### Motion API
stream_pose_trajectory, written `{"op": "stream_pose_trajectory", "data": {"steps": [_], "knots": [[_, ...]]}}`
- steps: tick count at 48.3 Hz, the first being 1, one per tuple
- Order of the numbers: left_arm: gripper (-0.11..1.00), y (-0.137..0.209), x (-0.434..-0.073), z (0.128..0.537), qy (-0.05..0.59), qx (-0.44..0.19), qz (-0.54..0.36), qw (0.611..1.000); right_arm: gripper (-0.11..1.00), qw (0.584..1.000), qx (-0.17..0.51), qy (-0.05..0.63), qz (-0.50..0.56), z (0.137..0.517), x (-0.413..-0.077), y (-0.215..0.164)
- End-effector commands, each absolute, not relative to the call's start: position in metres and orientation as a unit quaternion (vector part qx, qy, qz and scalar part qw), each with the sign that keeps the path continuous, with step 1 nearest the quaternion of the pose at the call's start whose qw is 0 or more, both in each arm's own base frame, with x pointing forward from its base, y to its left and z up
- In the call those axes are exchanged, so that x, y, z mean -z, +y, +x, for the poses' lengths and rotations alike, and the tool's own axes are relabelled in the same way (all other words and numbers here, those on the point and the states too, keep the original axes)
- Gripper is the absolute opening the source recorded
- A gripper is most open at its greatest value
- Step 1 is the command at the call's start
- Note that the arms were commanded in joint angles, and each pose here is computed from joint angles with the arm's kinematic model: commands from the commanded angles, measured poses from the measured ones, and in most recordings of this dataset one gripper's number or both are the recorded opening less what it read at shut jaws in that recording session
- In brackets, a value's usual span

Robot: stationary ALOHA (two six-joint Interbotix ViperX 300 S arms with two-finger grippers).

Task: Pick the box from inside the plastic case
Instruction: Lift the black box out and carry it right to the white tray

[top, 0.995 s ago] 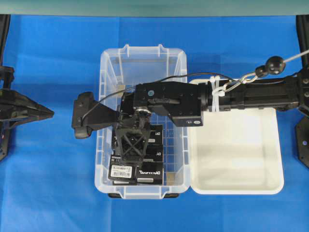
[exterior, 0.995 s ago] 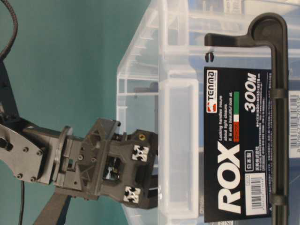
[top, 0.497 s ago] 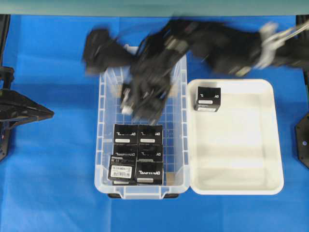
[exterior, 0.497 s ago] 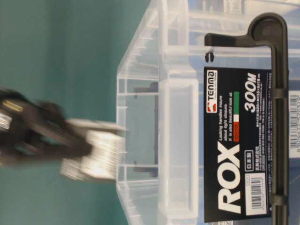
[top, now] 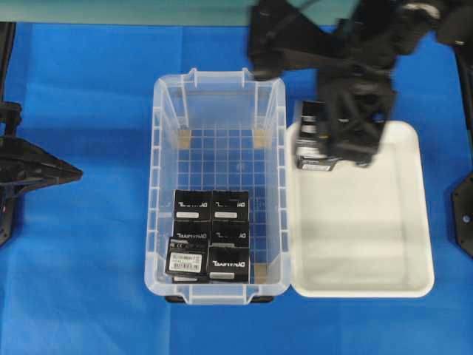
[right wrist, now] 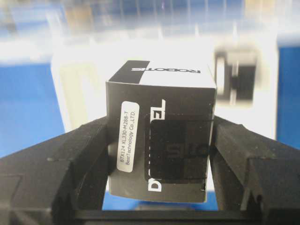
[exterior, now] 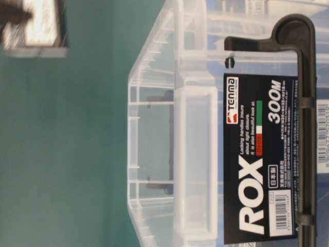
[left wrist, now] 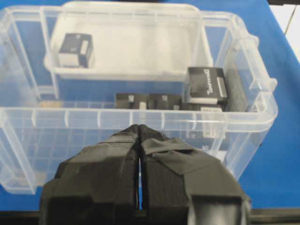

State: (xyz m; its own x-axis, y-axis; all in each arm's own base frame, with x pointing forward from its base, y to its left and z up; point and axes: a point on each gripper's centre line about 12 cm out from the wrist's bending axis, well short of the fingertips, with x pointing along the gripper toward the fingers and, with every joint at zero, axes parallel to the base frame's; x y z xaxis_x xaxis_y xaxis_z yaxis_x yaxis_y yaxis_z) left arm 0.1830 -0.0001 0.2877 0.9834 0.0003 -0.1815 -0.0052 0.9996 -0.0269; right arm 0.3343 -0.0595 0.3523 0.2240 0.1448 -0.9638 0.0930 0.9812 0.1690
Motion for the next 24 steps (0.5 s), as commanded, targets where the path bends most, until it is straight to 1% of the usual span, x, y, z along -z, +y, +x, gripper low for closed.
{"op": "stream_pose_trajectory", "data": {"steps": [1, 6, 11, 24], "knots": [[-0.03, 0.001, -0.295, 0.185, 0.083, -0.004, -0.014, 0.996, 0.63, 0.779, -0.006, 0.618, 0.102, 0.314, -0.343, -0.062], [-0.03, 0.001, -0.294, 0.185, 0.085, -0.004, -0.013, 0.996, 0.63, 0.791, 0.007, 0.602, 0.104, 0.294, -0.323, -0.066], [-0.03, 0.001, -0.295, 0.185, 0.083, -0.004, -0.014, 0.996, 0.63, 0.797, 0.001, 0.598, 0.081, 0.275, -0.288, -0.066], [-0.03, 0.001, -0.295, 0.185, 0.083, -0.004, -0.014, 0.996, 0.63, 0.790, -0.018, 0.612, 0.033, 0.256, -0.209, -0.068]]}}
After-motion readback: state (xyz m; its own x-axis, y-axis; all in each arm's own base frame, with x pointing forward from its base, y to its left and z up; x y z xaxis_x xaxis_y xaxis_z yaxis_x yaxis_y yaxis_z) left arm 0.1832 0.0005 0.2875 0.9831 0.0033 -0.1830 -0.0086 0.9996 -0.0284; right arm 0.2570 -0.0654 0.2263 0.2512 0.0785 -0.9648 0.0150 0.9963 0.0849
